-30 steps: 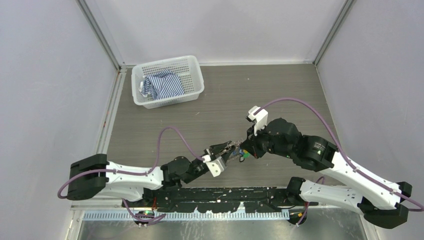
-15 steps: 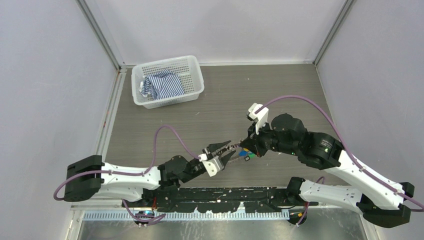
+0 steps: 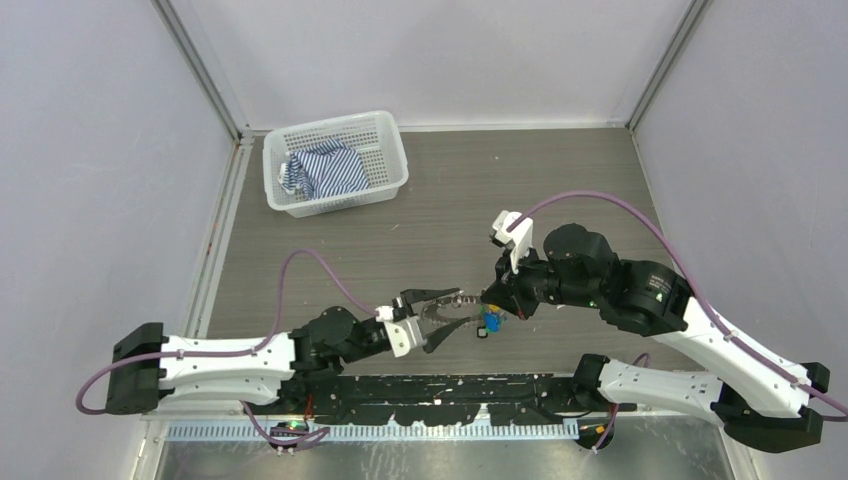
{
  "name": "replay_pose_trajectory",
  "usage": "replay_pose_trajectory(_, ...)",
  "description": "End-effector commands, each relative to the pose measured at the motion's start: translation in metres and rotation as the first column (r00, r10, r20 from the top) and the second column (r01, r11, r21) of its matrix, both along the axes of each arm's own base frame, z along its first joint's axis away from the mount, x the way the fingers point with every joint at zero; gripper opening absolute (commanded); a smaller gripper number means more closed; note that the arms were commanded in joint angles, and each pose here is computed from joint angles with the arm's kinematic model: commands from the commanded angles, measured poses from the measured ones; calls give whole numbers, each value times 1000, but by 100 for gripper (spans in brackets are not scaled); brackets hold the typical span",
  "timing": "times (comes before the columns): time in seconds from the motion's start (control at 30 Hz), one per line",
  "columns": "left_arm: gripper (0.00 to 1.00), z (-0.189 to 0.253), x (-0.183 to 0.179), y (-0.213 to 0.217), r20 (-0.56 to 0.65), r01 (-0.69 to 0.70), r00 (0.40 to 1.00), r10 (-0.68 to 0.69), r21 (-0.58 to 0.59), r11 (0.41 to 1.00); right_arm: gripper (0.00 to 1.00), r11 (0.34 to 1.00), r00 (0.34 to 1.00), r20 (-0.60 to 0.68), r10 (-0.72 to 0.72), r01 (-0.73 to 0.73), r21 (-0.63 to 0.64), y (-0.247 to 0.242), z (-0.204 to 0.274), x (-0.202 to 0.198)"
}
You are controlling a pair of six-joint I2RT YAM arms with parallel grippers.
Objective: Remove the keys from the keyring
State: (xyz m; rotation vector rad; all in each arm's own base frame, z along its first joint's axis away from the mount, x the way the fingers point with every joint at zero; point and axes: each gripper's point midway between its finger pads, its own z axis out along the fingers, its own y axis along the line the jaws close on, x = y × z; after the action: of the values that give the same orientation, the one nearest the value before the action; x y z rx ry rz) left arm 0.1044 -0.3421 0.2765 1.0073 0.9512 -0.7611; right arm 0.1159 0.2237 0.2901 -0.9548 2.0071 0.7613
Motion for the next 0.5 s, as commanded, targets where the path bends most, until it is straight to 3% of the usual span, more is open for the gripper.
replay_pose_trajectory(0.0, 53, 31, -27, 0, -4, 152, 988, -152, 1, 988, 1, 994, 997, 70, 45, -52, 96, 5, 36, -4)
replay_pose_trajectory(0.2, 59, 41, -27, -4, -4, 173, 985, -173, 47, 984, 1, 989, 991, 83, 100, -109, 102, 7, 37, -11)
replay_pose_trajectory(0.47, 60, 44, 3, -6, -156, 279, 949, -274, 13, 960, 1, 984, 985, 112, 128, -140, 109, 3, 41, -16)
